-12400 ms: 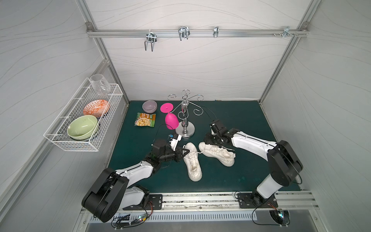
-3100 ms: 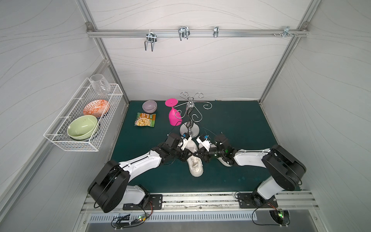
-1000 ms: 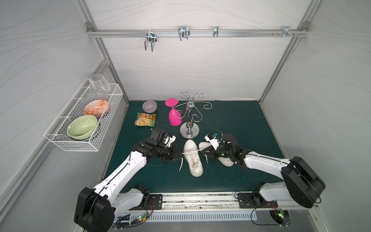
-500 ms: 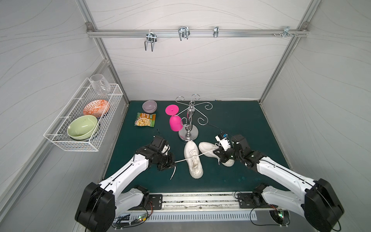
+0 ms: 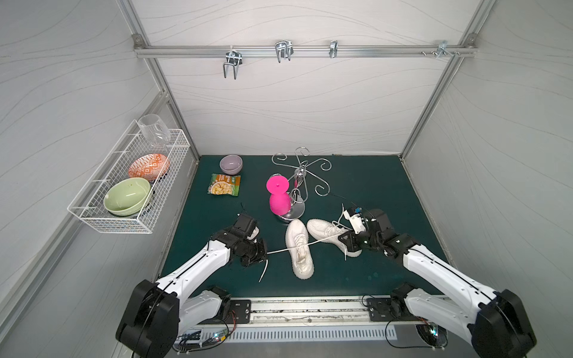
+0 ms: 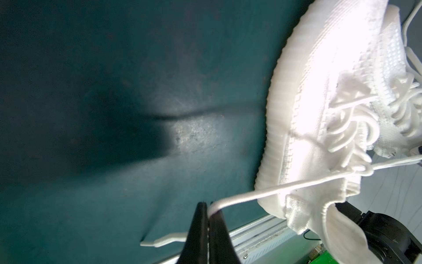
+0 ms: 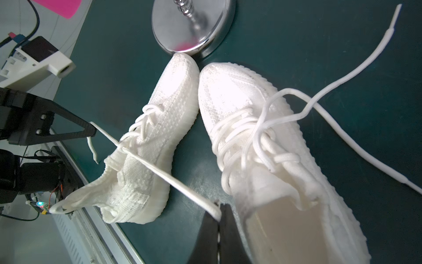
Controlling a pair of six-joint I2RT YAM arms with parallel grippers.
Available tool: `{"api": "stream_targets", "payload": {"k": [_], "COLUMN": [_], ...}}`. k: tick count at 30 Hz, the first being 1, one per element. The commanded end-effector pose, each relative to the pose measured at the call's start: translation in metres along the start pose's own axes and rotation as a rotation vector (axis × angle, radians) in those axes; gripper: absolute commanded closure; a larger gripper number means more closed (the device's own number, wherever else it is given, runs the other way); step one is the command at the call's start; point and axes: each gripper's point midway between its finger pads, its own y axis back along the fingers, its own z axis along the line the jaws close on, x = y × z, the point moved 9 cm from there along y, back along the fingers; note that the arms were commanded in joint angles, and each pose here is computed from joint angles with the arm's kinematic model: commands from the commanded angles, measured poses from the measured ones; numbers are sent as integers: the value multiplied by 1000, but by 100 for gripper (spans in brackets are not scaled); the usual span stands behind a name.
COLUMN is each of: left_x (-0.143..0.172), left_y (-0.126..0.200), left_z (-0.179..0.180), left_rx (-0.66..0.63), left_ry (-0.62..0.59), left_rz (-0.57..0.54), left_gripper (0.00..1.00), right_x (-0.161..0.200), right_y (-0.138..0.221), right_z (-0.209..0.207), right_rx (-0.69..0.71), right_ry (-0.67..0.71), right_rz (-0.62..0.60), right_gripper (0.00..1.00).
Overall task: Tie the shoes
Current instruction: Tie the shoelace on the shoe.
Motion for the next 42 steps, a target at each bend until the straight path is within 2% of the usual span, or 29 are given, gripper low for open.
{"api": "stream_targets", "payload": {"k": [1,4,10,16,25,32,42], "left_x": [-3,-4,-8,-11,-12,-12,-10], "left_y": [0,-1,-2,-4,-4,-4,-6], "left_z": [7,9,-5,-6,-10,-13,-12], "left_rx": [-67,-80,45,37,64,98,119], "left_ry": [27,34,-10,-23,-36,-49,-49], "left_rz": [-43,-46,-36,-28,-27,-23,-19], "left_gripper": [100,100,100,100,100,100,100], "right_x": [4,5,-1,-15,-43,-46,-30], "right_y": [1,1,-3,-25,-46,-58,-50], "right_z": [-3,2,34,53,67,66,66], "right_rx": [7,-31,-87,-92,-32,14,-11], "right_ry": [-33,1,236,275,55,-110,-141], "right_rz": [4,-1,-2,27,-75,-111,-162], "right_gripper": [100,100,100,100,100,100,100]}}
